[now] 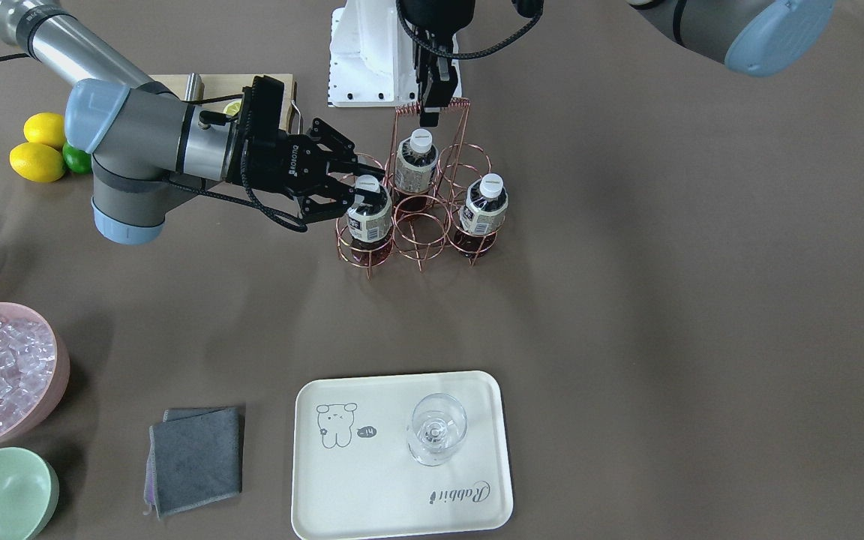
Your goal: Take tea from basket to plate
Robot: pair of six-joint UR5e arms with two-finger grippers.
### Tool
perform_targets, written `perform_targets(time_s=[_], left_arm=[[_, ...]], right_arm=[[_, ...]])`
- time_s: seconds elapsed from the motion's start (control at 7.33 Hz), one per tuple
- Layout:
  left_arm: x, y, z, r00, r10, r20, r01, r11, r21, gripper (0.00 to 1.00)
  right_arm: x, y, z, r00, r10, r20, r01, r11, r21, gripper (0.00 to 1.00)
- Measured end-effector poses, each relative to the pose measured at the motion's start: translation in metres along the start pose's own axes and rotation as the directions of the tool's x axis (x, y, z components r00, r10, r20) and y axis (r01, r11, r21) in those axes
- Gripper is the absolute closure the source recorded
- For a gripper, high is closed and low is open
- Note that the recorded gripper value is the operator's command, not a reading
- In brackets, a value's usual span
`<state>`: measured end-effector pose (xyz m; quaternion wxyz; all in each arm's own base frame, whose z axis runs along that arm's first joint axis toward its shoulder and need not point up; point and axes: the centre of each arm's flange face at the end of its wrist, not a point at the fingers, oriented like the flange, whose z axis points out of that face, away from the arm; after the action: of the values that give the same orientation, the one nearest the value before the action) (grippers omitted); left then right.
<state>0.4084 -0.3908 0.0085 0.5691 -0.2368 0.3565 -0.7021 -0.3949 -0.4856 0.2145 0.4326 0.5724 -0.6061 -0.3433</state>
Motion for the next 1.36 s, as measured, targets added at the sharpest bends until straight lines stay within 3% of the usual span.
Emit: perform_targets(time_s=[0.41, 0.68, 0.95, 1.36], left_arm=[[0.001, -0.002, -0.002, 1.000, -0.002, -0.002, 0.002, 1.000, 0.000, 1.00], [0.003, -0.003, -0.005, 1.000, -0.004, -0.004, 0.004, 1.000, 0.000, 1.00], [0.024, -0.019, -0.020, 1.000, -0.029, -0.012, 0.029, 1.000, 0.003, 1.00], [0.069, -0.075, -0.051, 0.999, -0.032, 0.009, 0.032, 0.999, -0.009, 1.00]], right_arm=[[0.023, -0.073, -0.045, 0.995, 0.062, -0.082, -0.058, 0.997, 0.055, 1.00], [0.041, -0.103, -0.064, 0.987, 0.085, -0.137, -0.076, 0.994, 0.072, 1.00], [0.079, -0.096, -0.082, 0.965, 0.107, -0.240, -0.093, 0.993, 0.069, 1.00], [0.141, -0.061, -0.093, 0.893, 0.052, -0.447, -0.036, 0.998, 0.044, 1.00]])
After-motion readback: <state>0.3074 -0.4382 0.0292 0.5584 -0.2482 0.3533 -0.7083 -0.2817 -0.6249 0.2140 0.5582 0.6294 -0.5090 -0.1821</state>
